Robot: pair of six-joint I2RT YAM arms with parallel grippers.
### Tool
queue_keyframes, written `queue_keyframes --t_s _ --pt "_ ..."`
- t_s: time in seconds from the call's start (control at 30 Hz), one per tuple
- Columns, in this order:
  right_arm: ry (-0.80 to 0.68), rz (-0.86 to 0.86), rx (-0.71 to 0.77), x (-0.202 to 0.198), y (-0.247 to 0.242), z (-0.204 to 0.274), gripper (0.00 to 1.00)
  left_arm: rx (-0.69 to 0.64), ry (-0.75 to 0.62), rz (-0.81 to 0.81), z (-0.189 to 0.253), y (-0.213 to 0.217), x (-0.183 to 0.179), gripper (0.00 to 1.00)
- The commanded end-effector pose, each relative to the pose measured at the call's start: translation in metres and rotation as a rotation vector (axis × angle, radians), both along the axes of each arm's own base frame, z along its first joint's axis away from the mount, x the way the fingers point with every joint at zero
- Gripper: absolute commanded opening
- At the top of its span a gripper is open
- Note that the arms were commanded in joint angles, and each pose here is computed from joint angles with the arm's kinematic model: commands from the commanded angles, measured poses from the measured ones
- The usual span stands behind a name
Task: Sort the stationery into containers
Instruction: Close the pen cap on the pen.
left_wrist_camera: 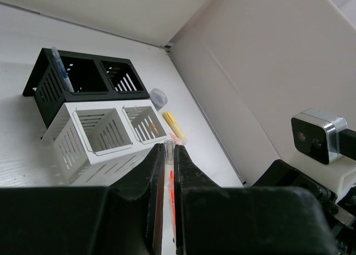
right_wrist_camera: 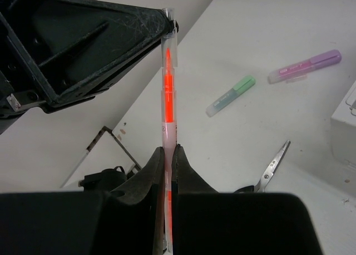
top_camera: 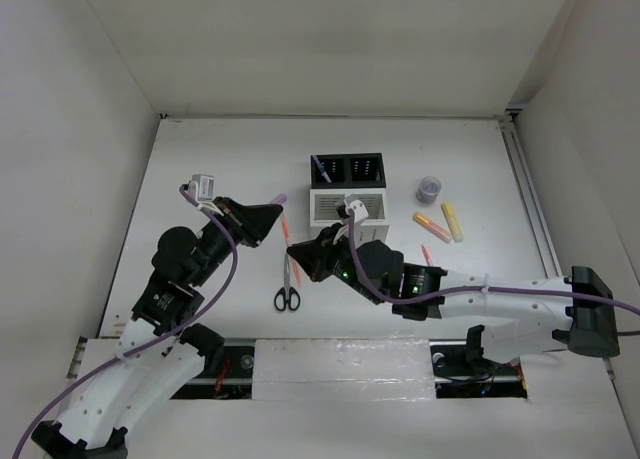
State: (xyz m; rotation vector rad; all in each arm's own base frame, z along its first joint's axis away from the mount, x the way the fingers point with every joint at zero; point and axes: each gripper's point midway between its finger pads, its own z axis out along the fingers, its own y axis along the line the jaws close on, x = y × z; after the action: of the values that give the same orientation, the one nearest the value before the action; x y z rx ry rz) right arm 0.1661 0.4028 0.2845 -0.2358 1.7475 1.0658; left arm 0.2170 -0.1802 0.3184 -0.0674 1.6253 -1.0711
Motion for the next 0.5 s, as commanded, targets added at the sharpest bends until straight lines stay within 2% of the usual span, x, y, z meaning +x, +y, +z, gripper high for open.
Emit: queue_keyframes --t_s 0.0,0.2,0.47 --pt "-0.049 -0.013 0.112 -0.001 -0.002 0.048 0.00 -0.006 -0.051 -0.039 0.007 -0.006 -0.004 0.00" --pt "-0.066 -0.036 0.107 0.004 -0.003 0.051 0.00 -0.010 -0.059 -0.049 0.012 -0.006 -0.006 0.00" --pt "-0.102 -0.016 0.217 0.002 0.003 0.075 0.00 -0.044 -0.058 -0.051 0.008 -0.005 -0.009 0.00"
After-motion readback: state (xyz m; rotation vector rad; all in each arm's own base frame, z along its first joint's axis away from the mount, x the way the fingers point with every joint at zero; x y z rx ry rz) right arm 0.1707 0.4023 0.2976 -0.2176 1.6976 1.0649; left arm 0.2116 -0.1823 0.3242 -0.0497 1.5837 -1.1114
